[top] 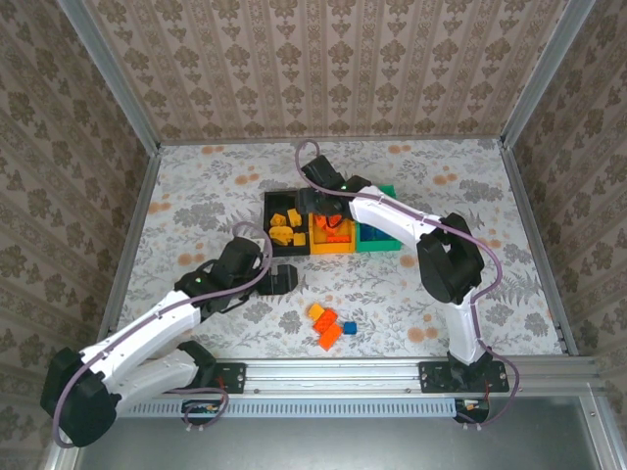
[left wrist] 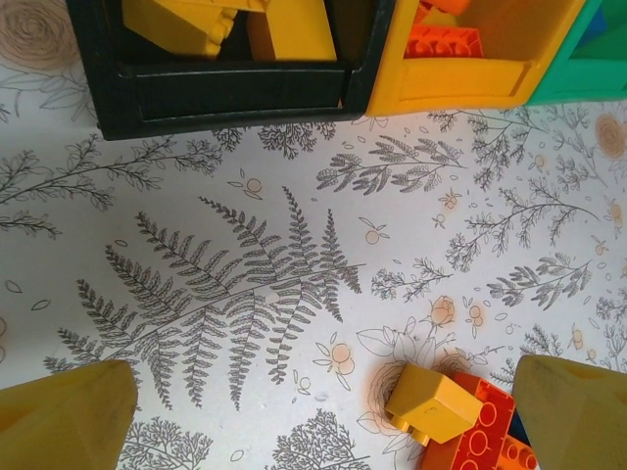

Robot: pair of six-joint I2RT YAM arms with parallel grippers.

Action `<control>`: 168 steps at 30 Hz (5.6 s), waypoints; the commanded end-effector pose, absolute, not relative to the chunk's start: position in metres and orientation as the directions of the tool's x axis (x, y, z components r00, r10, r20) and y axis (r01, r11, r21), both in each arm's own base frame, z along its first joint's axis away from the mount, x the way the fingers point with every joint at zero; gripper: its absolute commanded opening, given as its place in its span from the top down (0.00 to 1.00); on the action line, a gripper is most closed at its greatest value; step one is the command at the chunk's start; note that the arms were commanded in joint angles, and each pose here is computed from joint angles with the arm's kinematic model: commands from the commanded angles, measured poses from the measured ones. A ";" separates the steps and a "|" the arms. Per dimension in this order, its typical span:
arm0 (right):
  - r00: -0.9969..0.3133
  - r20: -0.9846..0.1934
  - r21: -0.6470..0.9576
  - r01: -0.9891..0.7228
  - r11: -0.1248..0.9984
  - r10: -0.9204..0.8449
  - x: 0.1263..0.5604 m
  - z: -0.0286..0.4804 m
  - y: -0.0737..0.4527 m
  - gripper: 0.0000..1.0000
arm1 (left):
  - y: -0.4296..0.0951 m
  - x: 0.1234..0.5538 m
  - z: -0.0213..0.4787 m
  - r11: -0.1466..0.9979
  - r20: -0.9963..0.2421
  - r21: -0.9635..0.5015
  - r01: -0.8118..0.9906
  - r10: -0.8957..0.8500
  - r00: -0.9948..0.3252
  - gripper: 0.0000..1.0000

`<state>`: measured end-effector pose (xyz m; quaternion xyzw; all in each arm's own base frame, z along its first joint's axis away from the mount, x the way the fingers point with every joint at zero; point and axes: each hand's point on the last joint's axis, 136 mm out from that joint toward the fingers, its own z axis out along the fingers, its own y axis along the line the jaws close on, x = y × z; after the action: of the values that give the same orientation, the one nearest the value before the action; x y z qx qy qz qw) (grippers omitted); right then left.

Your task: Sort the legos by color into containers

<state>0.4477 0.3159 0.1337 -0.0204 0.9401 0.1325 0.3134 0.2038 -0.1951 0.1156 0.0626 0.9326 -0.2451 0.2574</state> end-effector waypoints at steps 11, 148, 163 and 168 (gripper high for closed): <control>-0.770 -0.625 0.325 -0.108 0.939 0.128 0.398 0.174 0.272 0.27 | -0.269 0.186 0.098 0.792 -0.457 -0.418 0.445 0.240 -0.856 0.10; -0.832 -0.490 0.106 -0.352 0.930 -0.259 0.254 0.099 0.250 0.75 | -0.120 0.234 0.210 0.947 -0.736 -0.286 0.149 -0.118 -0.666 0.00; -0.803 -0.595 0.233 -0.221 0.947 -0.041 0.387 0.161 0.265 0.71 | -0.197 0.210 0.151 0.880 -0.623 -0.307 0.362 0.102 -0.775 0.02; -0.827 -0.562 0.249 -0.184 0.951 -0.013 0.424 0.141 0.277 0.71 | -0.220 0.196 0.137 0.846 -0.603 -0.272 0.458 0.221 -0.766 0.02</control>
<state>0.4092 0.2713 0.1412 -0.0617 0.9439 0.1379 0.2936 0.1994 -0.2085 0.1381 0.1592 0.9239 -0.1983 0.2858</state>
